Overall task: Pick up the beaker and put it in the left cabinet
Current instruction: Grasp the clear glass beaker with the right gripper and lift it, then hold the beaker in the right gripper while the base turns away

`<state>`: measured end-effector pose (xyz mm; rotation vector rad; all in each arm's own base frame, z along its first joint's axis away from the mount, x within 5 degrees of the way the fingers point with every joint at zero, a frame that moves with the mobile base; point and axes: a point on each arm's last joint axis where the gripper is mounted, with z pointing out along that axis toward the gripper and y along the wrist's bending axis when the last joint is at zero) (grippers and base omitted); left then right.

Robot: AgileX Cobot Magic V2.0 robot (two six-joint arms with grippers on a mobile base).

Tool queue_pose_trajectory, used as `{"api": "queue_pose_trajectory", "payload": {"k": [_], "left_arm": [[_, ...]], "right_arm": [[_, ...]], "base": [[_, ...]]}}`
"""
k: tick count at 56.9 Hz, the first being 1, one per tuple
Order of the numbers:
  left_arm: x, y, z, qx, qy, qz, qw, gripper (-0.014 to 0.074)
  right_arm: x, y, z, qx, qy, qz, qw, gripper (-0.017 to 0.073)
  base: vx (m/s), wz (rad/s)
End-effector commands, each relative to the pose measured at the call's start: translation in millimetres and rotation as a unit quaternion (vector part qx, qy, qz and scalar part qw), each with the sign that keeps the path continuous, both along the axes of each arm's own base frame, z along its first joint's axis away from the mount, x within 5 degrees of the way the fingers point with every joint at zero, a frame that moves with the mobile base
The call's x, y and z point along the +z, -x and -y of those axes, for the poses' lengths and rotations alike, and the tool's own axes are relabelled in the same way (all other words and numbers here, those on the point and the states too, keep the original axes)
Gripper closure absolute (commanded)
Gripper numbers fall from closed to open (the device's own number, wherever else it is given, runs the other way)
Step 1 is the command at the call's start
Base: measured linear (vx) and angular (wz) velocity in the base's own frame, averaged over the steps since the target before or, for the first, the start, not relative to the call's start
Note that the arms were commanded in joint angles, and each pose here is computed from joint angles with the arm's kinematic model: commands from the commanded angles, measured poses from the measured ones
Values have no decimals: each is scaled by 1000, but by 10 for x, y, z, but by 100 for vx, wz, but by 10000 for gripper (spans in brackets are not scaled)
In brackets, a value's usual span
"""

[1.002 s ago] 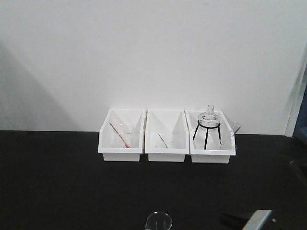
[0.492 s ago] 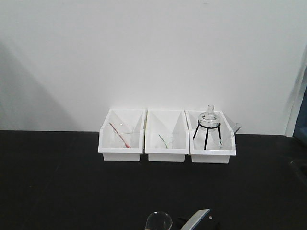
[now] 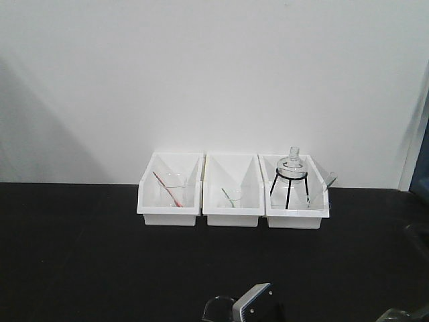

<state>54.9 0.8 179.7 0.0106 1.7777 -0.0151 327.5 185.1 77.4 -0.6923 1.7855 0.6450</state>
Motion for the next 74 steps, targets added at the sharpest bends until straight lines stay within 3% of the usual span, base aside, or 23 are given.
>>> {"api": "queue_pose_trajectory", "payload": {"k": [1, 18, 29, 41, 52, 56, 74], "left_arm": [[115, 3, 17, -11, 6, 54, 998, 590], [115, 3, 17, -11, 6, 54, 998, 590], [115, 3, 17, -11, 6, 54, 998, 590], [115, 3, 17, -11, 6, 54, 998, 590], [115, 3, 17, -11, 6, 54, 998, 590], [115, 3, 17, -11, 6, 54, 998, 590], [115, 3, 17, -11, 6, 54, 998, 590]], "right_arm": [[315, -92, -71, 11, -53, 62, 997, 1], [491, -53, -101, 35, -66, 52, 996, 263], [935, 40, -107, 72, -38, 81, 993, 386], [1520, 98, -49, 47, -72, 92, 992, 384], [2023, 122, 18, 23, -40, 117, 992, 384], [2138, 138, 44, 12, -44, 120, 992, 384], [2158, 163, 71, 6, -41, 119, 992, 384]], "base": [[0, 0], [0, 0], [0, 0], [0, 0], [0, 0], [0, 0], [0, 0]]}}
